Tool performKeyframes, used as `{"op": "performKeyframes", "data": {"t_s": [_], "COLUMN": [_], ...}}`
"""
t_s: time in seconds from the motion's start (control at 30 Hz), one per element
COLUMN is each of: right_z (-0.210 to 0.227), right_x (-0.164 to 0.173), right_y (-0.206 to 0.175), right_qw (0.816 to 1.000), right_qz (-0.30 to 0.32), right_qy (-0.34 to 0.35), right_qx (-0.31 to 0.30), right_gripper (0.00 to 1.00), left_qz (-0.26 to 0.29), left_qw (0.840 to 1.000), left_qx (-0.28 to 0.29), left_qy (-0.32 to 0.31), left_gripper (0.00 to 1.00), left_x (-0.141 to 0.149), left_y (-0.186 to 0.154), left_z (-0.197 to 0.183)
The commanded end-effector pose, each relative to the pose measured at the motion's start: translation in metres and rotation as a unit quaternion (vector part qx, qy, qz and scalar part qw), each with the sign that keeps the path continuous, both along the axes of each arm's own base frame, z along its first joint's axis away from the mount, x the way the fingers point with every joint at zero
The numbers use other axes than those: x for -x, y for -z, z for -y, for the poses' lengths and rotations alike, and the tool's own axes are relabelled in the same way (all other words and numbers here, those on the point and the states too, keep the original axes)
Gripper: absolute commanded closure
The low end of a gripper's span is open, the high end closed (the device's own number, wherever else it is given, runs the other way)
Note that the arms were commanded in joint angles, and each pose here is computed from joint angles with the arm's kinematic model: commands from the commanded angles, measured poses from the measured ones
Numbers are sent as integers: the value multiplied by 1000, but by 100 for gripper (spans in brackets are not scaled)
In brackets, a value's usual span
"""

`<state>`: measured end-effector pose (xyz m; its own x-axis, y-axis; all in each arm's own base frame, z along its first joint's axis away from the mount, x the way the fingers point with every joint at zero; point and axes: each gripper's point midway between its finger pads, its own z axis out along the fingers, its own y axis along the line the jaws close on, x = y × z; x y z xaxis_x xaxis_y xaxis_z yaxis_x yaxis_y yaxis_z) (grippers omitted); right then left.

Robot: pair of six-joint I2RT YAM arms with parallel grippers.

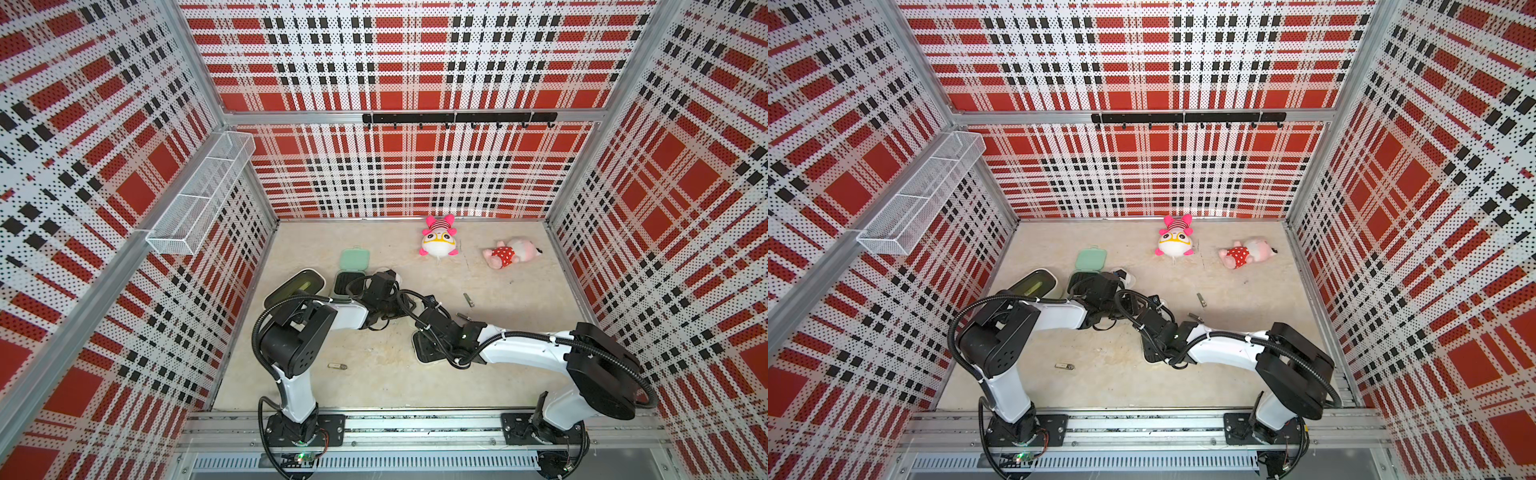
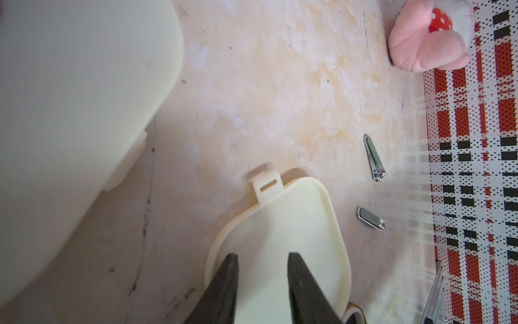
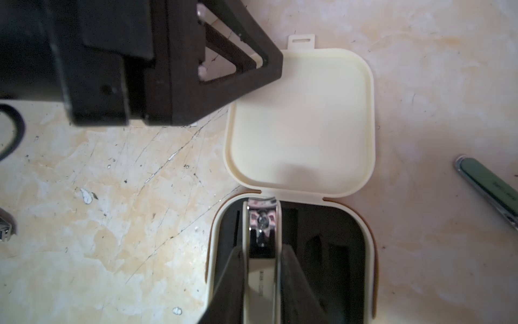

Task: Organize nail clipper sets
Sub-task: Place the nail clipper in the storage box.

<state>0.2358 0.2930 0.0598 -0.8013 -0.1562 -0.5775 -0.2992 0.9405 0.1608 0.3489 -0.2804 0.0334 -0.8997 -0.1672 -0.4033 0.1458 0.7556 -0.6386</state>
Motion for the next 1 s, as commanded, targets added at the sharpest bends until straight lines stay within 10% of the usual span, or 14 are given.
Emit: {"op": "performKeyframes", "data": {"t_s": [0.0,0.97], "right_z": [0,11], "right_x": [-4,-4], "right_y": [6,20], "right_qw": [1000,999], "right_qz": [9,38], "right_qy": [23,5], "right_qx": [-4,11], "right_gripper": [85,86], "left_qz": [-18,-20], "left_qw": [1000,1000], "left_qx": [-16,-15], "left_qy": [-10,-15], "left_gripper": [65,65], "left_x": [7,5], "left_y": [10,11], "left_z": [-12,-16]}}
